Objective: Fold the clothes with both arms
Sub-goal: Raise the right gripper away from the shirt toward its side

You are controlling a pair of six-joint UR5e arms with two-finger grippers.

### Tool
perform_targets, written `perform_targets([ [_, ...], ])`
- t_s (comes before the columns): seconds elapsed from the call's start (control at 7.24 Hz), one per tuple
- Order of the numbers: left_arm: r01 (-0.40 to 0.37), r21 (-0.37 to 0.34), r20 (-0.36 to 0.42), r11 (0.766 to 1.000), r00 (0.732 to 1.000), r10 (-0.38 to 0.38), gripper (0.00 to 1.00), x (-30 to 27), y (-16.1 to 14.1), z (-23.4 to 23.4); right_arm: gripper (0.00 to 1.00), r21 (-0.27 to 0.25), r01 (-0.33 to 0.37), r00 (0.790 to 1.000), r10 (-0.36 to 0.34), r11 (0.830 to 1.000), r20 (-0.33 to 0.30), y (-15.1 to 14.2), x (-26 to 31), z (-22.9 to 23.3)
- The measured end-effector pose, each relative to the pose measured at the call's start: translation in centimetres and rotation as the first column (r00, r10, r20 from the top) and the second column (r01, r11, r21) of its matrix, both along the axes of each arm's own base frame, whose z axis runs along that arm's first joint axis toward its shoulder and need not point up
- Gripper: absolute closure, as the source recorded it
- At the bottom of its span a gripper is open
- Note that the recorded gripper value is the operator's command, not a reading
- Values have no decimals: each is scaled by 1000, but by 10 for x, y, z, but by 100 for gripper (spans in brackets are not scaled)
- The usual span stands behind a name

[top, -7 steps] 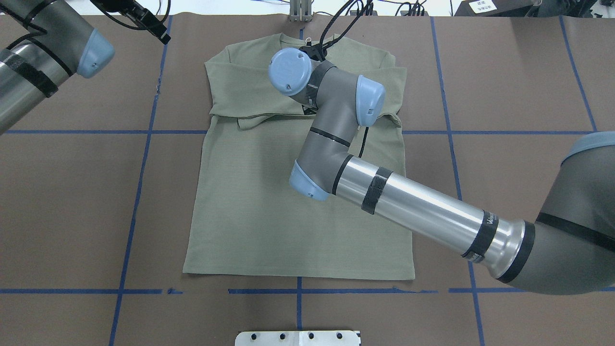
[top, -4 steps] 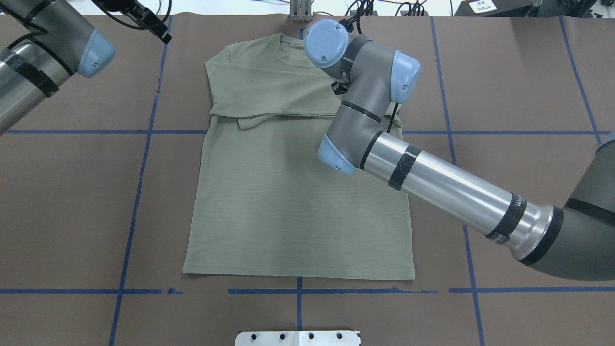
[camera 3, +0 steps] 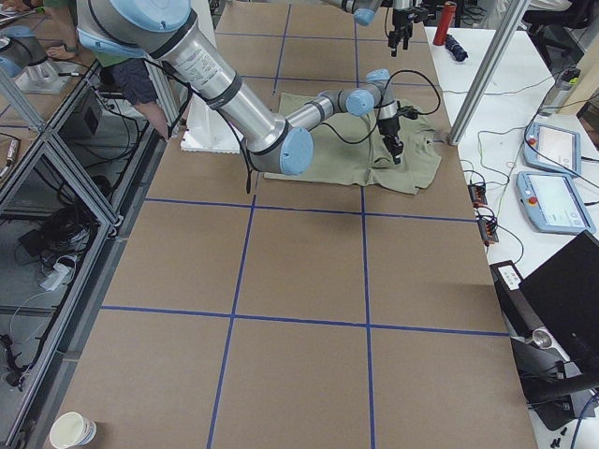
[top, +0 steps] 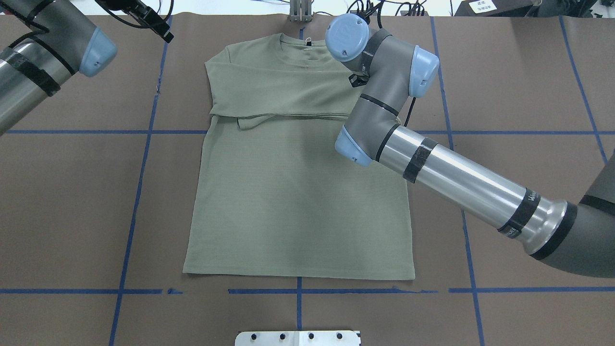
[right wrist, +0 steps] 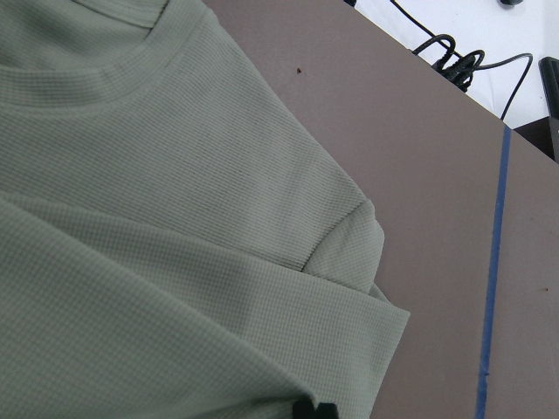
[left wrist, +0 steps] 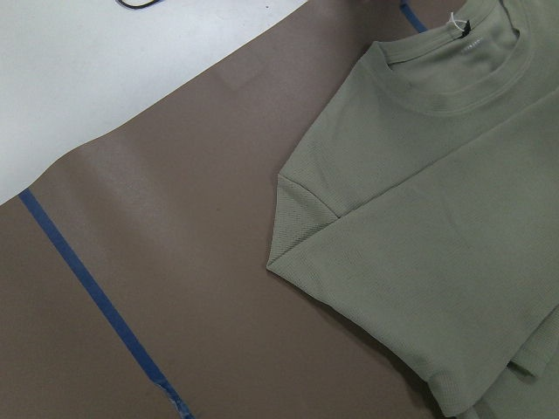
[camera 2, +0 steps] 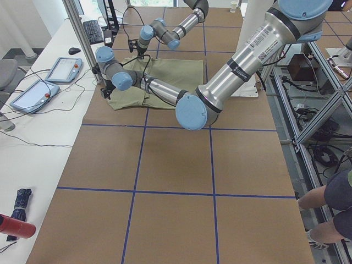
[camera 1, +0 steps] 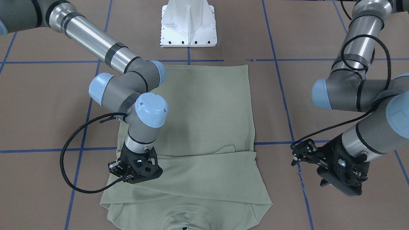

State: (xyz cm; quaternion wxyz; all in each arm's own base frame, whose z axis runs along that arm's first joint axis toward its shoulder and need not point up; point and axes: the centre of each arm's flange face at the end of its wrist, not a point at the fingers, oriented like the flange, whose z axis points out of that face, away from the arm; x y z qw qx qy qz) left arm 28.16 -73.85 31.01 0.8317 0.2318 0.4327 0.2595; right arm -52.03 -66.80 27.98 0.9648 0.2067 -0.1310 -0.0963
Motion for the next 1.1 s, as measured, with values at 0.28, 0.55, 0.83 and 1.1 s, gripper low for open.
perform_targets([
  [0.28, 0, 1, 0, 1000, 1000, 0, 0, 0, 0, -1, 100, 20, 7, 1000, -7, 1000, -6, -5, -1, 13],
  [0.55, 0, 1, 1, 1000, 1000, 0, 0, 1, 0, -1, 29, 35, 22, 1000, -22, 999, -7, -8, -1, 27],
  [0.83, 1, 2, 1, 1000, 1000, -1, 0, 1, 0, -1, 0, 40, 24, 1000, -24, 999, -4, -11, 3, 30],
  [1.1, 18, -21, -8, 1000, 1000, -19, 0, 2, 1, -6, 0, -13, 21, 992, -19, 1000, 122, -26, 26, 18],
])
